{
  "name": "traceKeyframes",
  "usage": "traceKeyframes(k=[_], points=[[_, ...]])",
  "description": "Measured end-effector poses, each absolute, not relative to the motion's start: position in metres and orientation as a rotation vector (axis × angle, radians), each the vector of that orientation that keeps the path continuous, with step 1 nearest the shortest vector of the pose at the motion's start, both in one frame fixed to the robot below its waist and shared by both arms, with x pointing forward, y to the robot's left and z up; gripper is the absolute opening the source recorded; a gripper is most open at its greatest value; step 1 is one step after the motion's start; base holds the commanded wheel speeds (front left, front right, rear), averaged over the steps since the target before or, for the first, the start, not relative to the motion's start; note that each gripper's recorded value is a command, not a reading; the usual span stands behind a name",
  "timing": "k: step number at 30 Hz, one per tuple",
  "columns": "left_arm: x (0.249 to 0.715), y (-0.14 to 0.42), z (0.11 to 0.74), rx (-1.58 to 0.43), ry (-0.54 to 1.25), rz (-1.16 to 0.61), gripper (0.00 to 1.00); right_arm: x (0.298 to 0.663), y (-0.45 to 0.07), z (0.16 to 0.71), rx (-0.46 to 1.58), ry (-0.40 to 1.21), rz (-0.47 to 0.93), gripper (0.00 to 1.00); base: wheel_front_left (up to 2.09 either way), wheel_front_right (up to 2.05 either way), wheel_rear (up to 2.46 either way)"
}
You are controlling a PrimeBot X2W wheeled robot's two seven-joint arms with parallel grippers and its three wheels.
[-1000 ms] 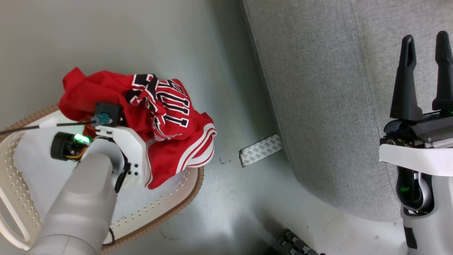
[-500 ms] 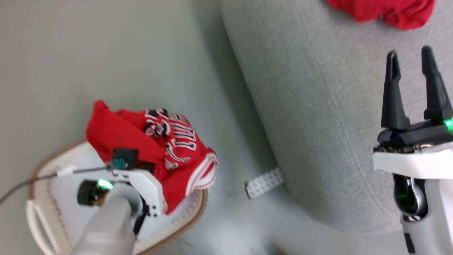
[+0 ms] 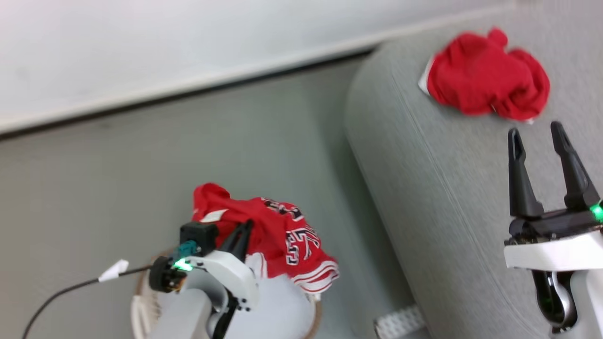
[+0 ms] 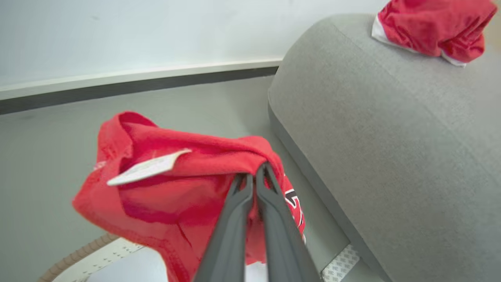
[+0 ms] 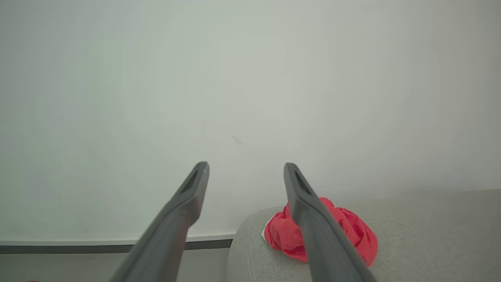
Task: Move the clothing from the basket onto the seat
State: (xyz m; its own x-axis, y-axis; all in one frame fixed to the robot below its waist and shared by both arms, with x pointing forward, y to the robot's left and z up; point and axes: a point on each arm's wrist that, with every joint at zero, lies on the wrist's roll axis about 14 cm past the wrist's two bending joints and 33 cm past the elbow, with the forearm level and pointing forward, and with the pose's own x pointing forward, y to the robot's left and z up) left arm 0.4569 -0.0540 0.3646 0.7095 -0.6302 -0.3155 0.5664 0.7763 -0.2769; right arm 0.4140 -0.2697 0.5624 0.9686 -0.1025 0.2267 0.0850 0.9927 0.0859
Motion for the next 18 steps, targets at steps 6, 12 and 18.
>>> traceKeyframes(k=[6, 12, 18], points=[[0.453, -0.046, 0.443, -0.196, 0.208, -0.669, 0.00, 0.406, -0.249, 0.580, 0.105, -0.282, -0.028, 1.00, 0.00, 0.00, 0.00], [0.440, -0.037, 0.510, -0.160, 0.030, -0.683, 0.00, 0.395, -0.225, 0.587, 0.138, -0.303, 0.040, 1.00, 0.00, 0.00, 0.00], [0.435, -0.023, 0.578, -0.141, -0.144, -0.683, 0.00, 0.392, -0.193, 0.591, 0.173, -0.314, 0.125, 1.00, 0.00, 0.00, 0.00]])
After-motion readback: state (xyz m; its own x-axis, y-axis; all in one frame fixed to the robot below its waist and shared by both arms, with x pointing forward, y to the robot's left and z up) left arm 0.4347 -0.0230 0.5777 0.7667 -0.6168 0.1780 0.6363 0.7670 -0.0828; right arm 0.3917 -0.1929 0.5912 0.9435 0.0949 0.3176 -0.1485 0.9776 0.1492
